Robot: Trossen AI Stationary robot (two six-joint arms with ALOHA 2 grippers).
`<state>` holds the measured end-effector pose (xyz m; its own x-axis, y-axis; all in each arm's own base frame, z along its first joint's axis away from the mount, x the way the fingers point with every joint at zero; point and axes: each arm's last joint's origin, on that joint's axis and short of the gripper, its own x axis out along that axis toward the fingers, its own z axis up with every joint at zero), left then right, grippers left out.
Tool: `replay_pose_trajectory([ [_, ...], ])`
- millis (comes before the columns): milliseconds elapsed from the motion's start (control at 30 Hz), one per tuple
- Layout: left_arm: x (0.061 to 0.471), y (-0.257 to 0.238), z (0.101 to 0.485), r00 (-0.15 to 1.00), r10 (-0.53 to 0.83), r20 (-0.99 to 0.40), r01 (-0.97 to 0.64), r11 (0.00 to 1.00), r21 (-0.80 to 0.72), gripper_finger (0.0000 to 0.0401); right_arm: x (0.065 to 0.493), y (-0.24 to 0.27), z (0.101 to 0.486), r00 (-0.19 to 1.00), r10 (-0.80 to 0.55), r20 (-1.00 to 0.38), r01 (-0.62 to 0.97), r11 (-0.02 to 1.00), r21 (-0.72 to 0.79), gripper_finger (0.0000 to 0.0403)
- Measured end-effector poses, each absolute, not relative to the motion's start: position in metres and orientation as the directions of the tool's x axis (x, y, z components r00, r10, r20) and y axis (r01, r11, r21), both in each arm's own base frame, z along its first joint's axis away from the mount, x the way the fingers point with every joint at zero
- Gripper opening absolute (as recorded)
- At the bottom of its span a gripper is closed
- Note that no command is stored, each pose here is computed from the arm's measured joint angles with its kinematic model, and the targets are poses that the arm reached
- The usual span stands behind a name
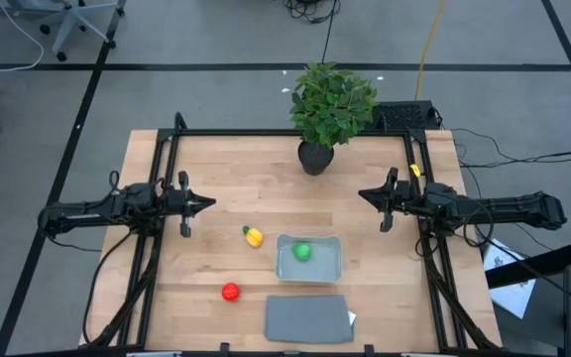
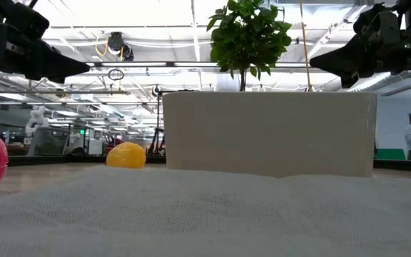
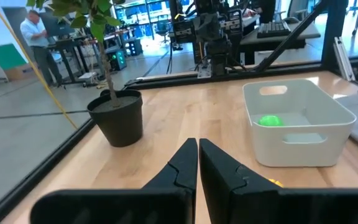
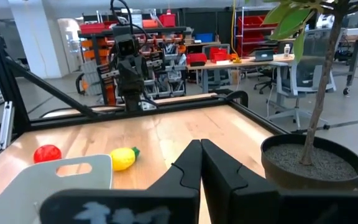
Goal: Pick and placing Produce into tupperware
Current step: Put the pineapple into the bin
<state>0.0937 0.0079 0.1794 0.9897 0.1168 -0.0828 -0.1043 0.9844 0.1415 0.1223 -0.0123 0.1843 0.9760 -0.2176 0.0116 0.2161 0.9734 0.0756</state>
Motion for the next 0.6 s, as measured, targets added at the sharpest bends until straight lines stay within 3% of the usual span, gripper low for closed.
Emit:
replay_pose_trajectory([
  [600,0.0998,0.0083,0.1823,0.991,0.115,-0.067,-0.112,0.993,0.038,0.0021,0.1223,-0.0123,0.1835,0.976,-0.218,0.003,0.217,0.974,0.059,0.0000],
])
